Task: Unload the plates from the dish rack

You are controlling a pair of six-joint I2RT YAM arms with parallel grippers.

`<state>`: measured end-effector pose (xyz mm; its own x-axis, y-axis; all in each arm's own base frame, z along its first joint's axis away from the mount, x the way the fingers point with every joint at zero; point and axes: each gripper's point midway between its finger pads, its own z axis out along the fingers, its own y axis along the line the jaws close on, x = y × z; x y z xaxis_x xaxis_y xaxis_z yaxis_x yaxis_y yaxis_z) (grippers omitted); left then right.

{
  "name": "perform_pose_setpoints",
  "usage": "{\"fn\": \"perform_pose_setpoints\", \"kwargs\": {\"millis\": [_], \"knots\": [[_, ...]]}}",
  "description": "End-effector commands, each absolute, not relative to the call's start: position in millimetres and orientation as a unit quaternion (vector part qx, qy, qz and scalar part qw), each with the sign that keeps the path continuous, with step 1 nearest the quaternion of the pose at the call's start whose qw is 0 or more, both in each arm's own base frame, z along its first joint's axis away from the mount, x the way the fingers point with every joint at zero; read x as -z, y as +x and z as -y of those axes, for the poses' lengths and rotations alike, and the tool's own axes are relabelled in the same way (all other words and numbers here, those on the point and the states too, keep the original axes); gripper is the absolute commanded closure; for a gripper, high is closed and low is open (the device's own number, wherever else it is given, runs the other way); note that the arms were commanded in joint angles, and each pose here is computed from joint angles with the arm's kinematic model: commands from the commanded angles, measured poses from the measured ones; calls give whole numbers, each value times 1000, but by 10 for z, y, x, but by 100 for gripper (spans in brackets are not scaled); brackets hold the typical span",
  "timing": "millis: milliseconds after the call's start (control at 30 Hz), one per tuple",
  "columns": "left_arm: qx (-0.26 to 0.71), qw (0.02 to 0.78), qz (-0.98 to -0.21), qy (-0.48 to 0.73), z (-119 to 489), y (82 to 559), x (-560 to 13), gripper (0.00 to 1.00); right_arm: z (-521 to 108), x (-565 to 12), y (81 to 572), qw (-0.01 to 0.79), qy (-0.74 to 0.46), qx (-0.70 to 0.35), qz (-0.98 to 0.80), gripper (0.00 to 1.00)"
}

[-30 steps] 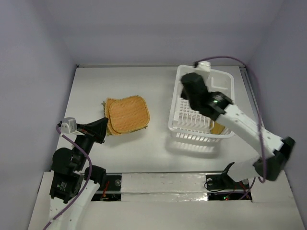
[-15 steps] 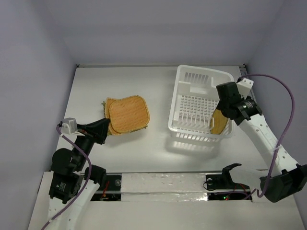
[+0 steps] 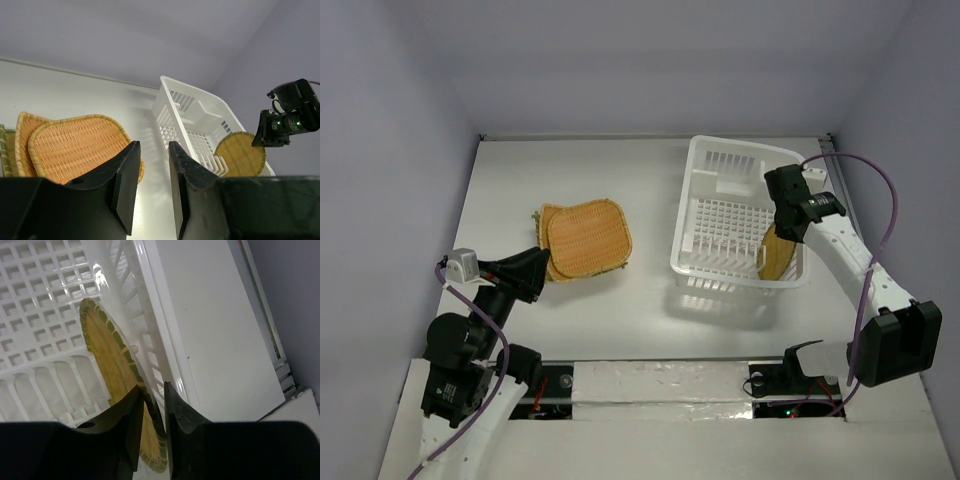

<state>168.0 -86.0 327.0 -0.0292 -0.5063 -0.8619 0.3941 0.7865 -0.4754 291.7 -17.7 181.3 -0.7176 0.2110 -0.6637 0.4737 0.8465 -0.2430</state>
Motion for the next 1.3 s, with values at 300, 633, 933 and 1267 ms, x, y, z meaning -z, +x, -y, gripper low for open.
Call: {"fn": "perform_pose_setpoints", "kwargs": {"millis": [300, 633, 933, 1267], "knots": [[331, 712, -618, -37, 853, 1622, -3443, 71, 380, -2269, 2987, 366, 129, 259, -884, 100], [332, 708, -623, -34, 876, 1644, -3424, 70, 448, -2893, 2996, 442, 152, 251, -848, 100], [331, 706, -625, -36, 877, 1662, -3412, 70, -16, -3846, 2978, 564, 158, 145, -798, 100], [323, 706, -628, -52, 833, 1705, -3386, 69, -2695, -3881, 3336, 568, -9, -318, -759, 100]]}}
